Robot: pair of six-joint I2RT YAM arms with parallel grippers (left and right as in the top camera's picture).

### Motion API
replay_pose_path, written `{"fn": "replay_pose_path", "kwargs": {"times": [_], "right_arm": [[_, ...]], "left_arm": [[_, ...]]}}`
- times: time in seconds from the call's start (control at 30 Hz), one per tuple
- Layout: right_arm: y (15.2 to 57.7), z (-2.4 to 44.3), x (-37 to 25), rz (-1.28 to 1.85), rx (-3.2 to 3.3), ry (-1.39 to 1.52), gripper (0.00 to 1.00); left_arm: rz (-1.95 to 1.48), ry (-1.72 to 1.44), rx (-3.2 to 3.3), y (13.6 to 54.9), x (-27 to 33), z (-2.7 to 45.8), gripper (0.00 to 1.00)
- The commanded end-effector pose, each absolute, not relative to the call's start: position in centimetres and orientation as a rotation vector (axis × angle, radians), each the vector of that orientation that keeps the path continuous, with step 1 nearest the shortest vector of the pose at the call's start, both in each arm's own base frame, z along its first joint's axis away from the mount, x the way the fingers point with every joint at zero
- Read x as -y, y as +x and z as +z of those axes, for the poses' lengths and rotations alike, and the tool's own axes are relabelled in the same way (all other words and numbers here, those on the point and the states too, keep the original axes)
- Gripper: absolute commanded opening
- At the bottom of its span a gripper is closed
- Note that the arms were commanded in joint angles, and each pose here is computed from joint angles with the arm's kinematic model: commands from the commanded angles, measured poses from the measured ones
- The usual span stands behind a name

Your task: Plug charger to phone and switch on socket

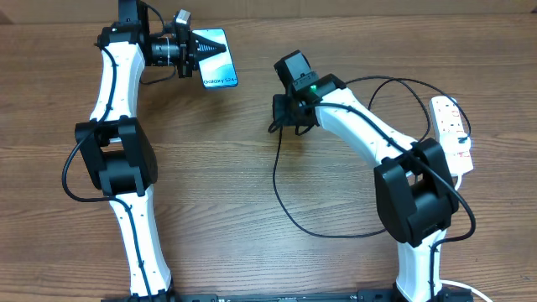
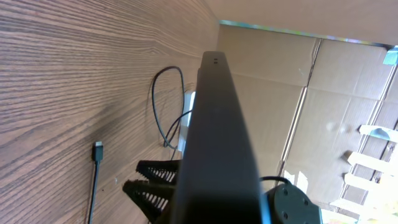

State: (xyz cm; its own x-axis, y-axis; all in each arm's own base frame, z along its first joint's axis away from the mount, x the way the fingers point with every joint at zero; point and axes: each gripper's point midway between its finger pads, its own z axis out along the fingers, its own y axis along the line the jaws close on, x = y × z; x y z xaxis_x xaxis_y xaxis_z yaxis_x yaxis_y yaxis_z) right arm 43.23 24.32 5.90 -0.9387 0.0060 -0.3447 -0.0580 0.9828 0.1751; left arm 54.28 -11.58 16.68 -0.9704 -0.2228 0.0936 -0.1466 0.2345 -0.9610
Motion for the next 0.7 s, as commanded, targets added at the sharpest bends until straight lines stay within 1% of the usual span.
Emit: {"fn": "replay_pose_path", "kwargs": {"times": [0.0, 0.23, 0.53, 0.67], "right_arm": [[43.4, 6.6, -24.0, 0.148, -2.719, 0.057, 0.43], [43.1, 5.8, -25.2, 0.137, -2.681, 0.063, 0.45], [42.5, 3.0, -23.6, 0.114, -2.702, 0.090, 0.45], [42.4, 1.7, -24.0, 0.161, -2.692, 0.086, 0.41]], "left_arm": [[-1.901, -0.294, -2.349, 54.2, 10.9, 19.2, 0.04], [-1.906, -0.310, -2.354, 54.1, 10.7, 19.1, 0.04], [-1.908, -0.320, -2.360, 54.0, 10.7, 19.1, 0.04], [-1.909, -0.319, -2.360, 54.0, 10.7, 19.1, 0.04]]}}
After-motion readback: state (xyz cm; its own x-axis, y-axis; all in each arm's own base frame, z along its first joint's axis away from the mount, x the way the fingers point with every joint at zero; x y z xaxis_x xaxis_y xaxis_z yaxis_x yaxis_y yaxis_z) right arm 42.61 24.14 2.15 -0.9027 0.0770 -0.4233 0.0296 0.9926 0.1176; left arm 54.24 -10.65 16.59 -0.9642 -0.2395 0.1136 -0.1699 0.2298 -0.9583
